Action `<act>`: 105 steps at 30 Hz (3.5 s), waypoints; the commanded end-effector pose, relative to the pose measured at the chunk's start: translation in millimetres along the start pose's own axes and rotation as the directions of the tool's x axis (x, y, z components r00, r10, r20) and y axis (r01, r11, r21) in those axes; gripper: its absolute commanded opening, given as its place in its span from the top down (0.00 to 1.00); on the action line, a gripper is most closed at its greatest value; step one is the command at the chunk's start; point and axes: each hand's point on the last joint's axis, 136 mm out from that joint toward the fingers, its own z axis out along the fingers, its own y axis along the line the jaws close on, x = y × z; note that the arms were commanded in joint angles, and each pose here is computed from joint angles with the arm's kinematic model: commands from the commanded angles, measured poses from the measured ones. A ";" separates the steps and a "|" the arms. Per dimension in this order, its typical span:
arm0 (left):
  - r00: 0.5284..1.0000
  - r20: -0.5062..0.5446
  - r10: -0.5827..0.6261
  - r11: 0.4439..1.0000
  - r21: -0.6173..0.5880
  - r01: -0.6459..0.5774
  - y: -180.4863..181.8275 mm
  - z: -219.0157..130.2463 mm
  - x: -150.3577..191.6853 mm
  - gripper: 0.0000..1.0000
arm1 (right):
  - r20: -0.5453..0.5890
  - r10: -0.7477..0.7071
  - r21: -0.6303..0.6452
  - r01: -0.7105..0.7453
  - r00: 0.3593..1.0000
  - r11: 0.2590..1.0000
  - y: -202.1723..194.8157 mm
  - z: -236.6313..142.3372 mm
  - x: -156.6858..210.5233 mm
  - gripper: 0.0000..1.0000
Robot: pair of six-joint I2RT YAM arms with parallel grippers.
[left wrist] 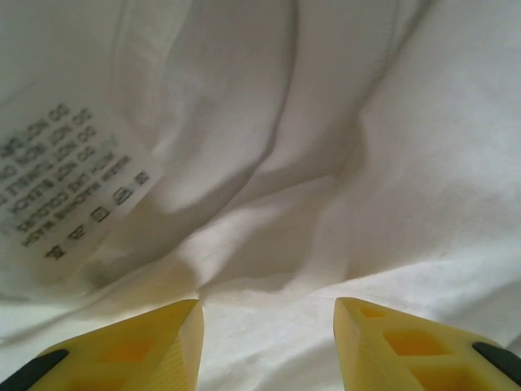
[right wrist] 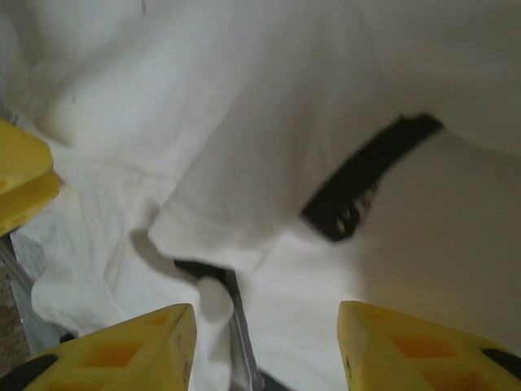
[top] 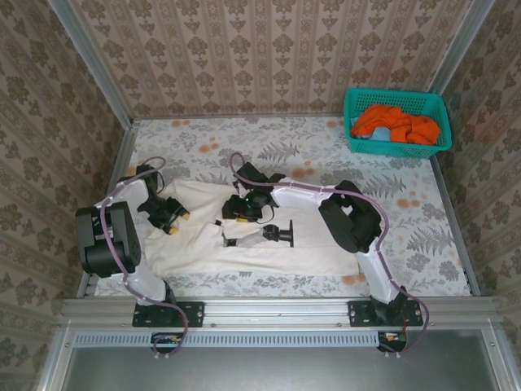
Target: Fold and stack the t-shirts
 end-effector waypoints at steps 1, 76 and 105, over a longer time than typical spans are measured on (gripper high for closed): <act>0.999 0.007 0.049 0.997 0.058 -0.049 -14.7 -2.8 -11.3 0.54 | 0.024 0.063 0.023 -0.064 0.998 0.998 7.9 11.2 -12.1 0.49; 0.973 0.114 0.200 0.965 -0.198 -0.175 -87.3 23.1 -129.5 0.72 | 0.423 0.513 0.199 -0.629 0.747 0.752 -299.4 -204.8 -49.2 0.59; 0.972 0.230 0.048 0.997 -0.062 -0.035 -118.1 -26.3 -70.7 0.55 | 0.297 0.265 0.205 -0.333 0.917 0.920 -197.6 -211.0 15.4 0.44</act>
